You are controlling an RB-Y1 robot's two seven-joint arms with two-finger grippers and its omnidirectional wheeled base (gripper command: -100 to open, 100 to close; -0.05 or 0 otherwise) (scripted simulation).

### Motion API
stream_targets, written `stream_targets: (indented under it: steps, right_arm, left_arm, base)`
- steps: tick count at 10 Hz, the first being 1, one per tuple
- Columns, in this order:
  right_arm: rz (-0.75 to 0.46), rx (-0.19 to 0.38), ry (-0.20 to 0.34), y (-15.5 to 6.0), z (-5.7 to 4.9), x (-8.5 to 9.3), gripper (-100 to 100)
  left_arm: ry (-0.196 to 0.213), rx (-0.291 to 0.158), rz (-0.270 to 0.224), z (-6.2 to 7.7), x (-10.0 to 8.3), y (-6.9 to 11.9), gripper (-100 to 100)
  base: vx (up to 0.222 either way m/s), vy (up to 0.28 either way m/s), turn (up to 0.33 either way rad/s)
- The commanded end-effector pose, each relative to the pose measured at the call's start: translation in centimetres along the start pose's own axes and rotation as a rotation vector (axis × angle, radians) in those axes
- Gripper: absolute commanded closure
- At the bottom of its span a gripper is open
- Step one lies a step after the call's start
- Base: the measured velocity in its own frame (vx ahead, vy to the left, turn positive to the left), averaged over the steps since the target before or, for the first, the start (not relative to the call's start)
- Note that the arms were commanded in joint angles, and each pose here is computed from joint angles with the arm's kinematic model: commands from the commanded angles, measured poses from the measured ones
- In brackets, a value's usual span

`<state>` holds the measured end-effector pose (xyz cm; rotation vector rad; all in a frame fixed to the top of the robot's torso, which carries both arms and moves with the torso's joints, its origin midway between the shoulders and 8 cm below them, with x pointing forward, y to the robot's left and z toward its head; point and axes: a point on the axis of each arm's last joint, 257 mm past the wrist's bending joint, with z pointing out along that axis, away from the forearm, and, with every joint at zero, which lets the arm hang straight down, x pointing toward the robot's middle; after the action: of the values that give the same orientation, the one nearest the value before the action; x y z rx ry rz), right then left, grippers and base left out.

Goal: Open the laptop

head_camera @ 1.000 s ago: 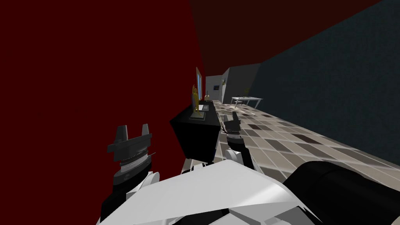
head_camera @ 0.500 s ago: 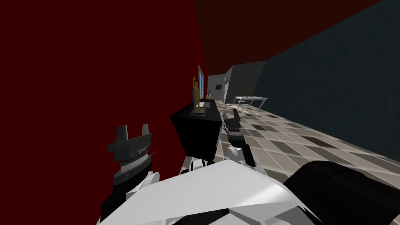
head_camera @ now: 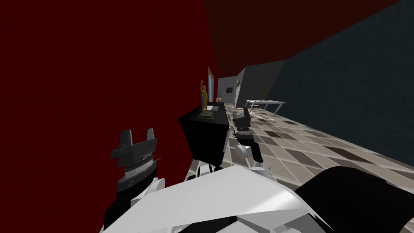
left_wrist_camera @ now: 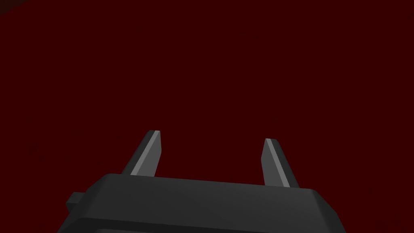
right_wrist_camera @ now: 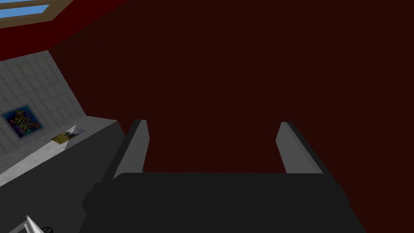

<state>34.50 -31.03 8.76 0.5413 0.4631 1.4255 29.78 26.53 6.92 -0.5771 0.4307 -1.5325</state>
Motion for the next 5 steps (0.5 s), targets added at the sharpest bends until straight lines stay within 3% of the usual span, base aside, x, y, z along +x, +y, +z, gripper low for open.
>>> stream_targets:
  steps: [1, 4, 5]
  right_arm:
    - [-0.023, -0.062, -0.015, 1.0, 2.2, -1.6, -100]
    - [0.004, -0.135, -0.033, 2.5, 4.4, -2.3, -100]
    - [-0.007, -0.157, -0.054, 3.0, 5.2, -3.5, -100]
  left_arm:
    - [0.0, 0.0, 0.0, 0.0, 0.0, 0.0, 0]
    - [0.0, 0.0, 0.0, 0.0, 0.0, 0.0, 0]
    - [0.0, 0.0, 0.0, 0.0, 0.0, 0.0, 0]
  base:
    - [-0.071, -0.053, 0.267]
    - [-0.052, -0.035, 0.108]
    - [-0.052, -0.023, 0.169]
